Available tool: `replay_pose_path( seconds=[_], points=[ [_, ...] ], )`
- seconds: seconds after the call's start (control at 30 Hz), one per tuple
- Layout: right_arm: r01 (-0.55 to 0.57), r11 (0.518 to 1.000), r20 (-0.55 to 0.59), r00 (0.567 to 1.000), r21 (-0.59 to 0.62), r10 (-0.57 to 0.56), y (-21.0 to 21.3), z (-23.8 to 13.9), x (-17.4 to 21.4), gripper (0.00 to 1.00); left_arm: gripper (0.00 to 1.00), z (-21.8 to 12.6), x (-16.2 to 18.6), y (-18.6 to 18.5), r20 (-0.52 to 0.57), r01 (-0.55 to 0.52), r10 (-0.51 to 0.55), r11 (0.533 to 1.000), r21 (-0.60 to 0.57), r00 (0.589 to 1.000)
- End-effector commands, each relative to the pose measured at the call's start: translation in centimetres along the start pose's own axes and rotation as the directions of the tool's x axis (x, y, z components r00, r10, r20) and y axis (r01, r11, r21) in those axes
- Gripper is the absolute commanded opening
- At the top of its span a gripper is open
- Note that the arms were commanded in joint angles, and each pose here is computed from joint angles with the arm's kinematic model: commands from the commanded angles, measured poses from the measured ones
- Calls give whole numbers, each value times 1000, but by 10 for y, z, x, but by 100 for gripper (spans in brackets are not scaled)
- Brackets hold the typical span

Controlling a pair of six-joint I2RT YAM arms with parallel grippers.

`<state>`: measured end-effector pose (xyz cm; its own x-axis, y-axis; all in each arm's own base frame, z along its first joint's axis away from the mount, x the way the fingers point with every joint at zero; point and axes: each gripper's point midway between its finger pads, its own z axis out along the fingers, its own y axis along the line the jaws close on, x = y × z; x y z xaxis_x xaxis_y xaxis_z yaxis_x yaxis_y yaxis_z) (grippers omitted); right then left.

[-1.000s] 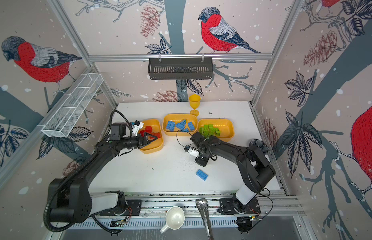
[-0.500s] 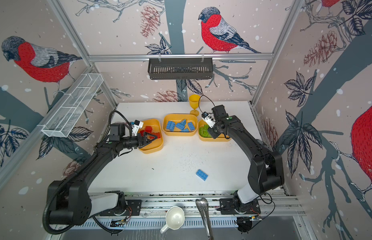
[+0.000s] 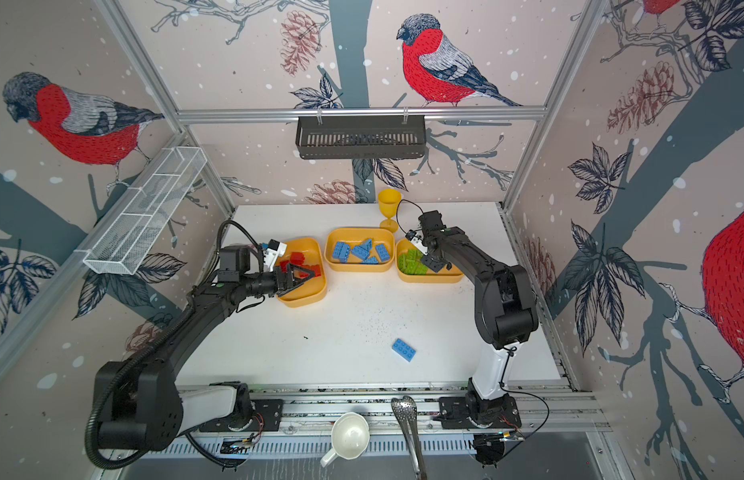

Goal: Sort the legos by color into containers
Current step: 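Carry the lime-green brick with the right gripper and drop it into the farthest bin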

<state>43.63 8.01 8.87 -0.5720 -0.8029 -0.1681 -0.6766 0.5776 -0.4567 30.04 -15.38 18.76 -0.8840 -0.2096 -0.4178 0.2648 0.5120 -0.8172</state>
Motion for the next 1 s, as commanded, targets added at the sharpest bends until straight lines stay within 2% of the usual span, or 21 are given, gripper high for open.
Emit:
replay_pose_path(
  seconds=[0.0,0.17,0.23,0.37,0.43,0.53,0.67,0.77,0.97],
  points=[
    [34,994,23,999,102,-37,-21,7,-13,31,92,-1,2,-1,2,-12,12,1000,-2,1000],
    [56,990,19,998,130,-59,-28,18,-21,34,92,-1,6,4,0,0,0,1000,-11,1000],
    [61,988,17,998,144,-64,-30,20,-23,43,92,-1,7,4,1,4,-4,1000,-12,1000],
    [60,994,40,997,96,-64,-17,16,-29,61,92,-1,7,6,2,8,-8,1000,-18,1000],
    [69,994,40,997,91,-73,-10,13,-28,66,92,-1,7,5,3,3,-3,1000,-18,1000],
    [51,997,61,997,55,-54,3,-1,-31,67,92,-1,8,5,5,5,-5,1000,-18,1000],
    [-24,999,144,989,-47,30,23,-34,-40,68,92,0,11,7,5,7,-7,1000,-18,1000],
    [-127,985,197,969,-117,149,38,-60,-48,70,92,1,12,10,5,17,-17,1000,-11,1000],
    [-331,895,233,884,-298,404,79,-101,-51,71,92,4,7,10,4,12,-12,1000,-6,1000]
  ],
)
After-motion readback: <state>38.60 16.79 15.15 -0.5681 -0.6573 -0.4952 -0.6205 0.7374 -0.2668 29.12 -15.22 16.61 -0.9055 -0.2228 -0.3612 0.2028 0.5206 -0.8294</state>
